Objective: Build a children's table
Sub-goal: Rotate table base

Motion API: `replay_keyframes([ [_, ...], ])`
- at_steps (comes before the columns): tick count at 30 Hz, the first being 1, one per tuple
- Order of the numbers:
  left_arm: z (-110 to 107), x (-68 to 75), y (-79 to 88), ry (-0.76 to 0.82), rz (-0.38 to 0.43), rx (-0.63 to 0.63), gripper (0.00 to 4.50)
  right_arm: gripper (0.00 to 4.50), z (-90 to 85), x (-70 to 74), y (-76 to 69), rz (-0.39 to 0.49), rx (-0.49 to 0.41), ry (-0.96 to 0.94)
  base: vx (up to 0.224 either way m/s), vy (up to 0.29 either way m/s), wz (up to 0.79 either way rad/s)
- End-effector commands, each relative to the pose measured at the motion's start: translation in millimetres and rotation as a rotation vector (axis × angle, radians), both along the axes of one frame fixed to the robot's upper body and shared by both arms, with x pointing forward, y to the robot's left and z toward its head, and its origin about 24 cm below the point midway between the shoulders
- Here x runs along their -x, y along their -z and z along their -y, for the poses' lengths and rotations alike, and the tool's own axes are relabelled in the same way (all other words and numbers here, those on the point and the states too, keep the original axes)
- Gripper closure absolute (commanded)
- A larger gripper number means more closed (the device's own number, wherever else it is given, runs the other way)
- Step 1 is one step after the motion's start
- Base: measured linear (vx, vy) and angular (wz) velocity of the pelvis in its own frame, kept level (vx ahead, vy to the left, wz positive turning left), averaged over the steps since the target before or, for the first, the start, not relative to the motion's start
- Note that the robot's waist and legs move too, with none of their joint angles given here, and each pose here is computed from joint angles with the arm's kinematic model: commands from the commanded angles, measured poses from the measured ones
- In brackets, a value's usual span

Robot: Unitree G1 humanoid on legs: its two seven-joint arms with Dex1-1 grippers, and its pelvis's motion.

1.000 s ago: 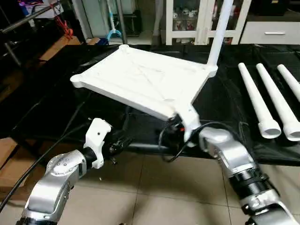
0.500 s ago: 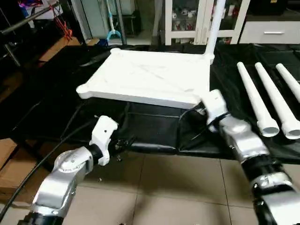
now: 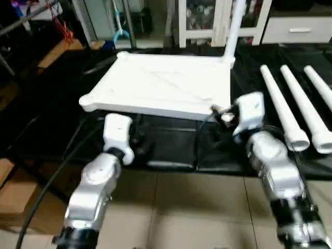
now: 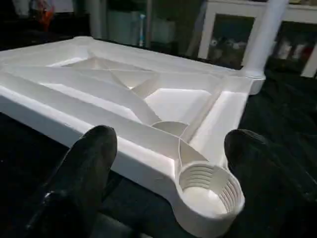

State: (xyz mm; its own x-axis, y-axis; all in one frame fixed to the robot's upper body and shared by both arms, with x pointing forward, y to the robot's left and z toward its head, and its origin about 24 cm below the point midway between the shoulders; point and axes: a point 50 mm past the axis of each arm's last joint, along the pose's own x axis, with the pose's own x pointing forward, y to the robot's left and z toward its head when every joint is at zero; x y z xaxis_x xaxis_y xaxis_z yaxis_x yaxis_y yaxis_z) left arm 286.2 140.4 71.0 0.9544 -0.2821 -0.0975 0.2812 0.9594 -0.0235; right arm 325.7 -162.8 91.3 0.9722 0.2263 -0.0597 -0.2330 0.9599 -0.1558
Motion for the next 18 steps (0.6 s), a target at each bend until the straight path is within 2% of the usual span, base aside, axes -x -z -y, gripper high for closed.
replay_keyframes([
  [1, -2, 5.6, -1.4, -0.018, 0.013, -0.005, 2.56, 0.64, -6.2, 2.5, -13.7, 0.072, 0.025, 0.034, 0.000, 0.000, 0.00],
  [2, -2, 12.6, -1.3, -0.032, 0.024, 0.012, 2.56, 0.64, -8.6, 7.4, -16.9, 0.115, 0.052, 0.097, 0.000, 0.000, 0.00],
  [4, -3, 16.0, -0.6, -0.053, 0.023, 0.024, 2.56, 0.64, -10.3, 10.3, -15.6, 0.103, 0.033, 0.106, 0.000, 0.000, 0.00],
  [6, -4, 21.8, 4.2, -0.099, 0.004, 0.035, 2.56, 0.64, -18.6, 18.6, -5.7, 0.021, -0.011, 0.046, 0.000, 0.000, 0.00],
  [9, -1, 26.0, 4.7, -0.064, -0.004, 0.042, 2.56, 0.64, -30.9, 22.8, 8.7, -0.073, 0.004, -0.043, 0.000, 0.000, 0.00],
  [10, -1, 26.0, 4.7, -0.064, -0.004, 0.042, 2.56, 0.64, -30.9, 22.8, 8.7, -0.073, 0.004, -0.043, 0.000, 0.000, 0.00],
  [11, 0, 27.0, -3.5, -0.020, 0.019, 0.041, 2.56, 0.64, -38.0, 19.8, 14.4, -0.123, 0.011, -0.084, 0.000, 0.000, 0.00],
  [13, 0, 26.9, -16.9, 0.036, 0.063, 0.038, 2.56, 0.64, -47.7, 9.4, 14.8, -0.148, -0.002, -0.136, 0.000, 0.000, 0.00],
  [14, -3, 27.3, -19.5, 0.052, 0.060, 0.035, 2.56, 0.64, -51.0, 2.1, 14.2, -0.156, 0.005, -0.151, 0.000, 0.000, 0.00],
  [16, -3, 26.2, -22.9, 0.061, 0.057, 0.033, 2.56, 0.64, -50.9, -3.8, 11.6, -0.162, 0.012, -0.158, 0.000, 0.000, 0.00],
  [17, -3, 24.9, -26.9, 0.098, 0.063, 0.008, 2.56, 0.64, -49.5, -20.6, 6.5, -0.178, 0.024, -0.164, 0.000, 0.000, 0.00],
  [18, -3, 24.7, -26.0, 0.118, 0.059, 0.011, 2.56, 0.64, -48.0, -27.2, 6.4, -0.195, 0.026, -0.167, 0.000, 0.000, 0.00],
])
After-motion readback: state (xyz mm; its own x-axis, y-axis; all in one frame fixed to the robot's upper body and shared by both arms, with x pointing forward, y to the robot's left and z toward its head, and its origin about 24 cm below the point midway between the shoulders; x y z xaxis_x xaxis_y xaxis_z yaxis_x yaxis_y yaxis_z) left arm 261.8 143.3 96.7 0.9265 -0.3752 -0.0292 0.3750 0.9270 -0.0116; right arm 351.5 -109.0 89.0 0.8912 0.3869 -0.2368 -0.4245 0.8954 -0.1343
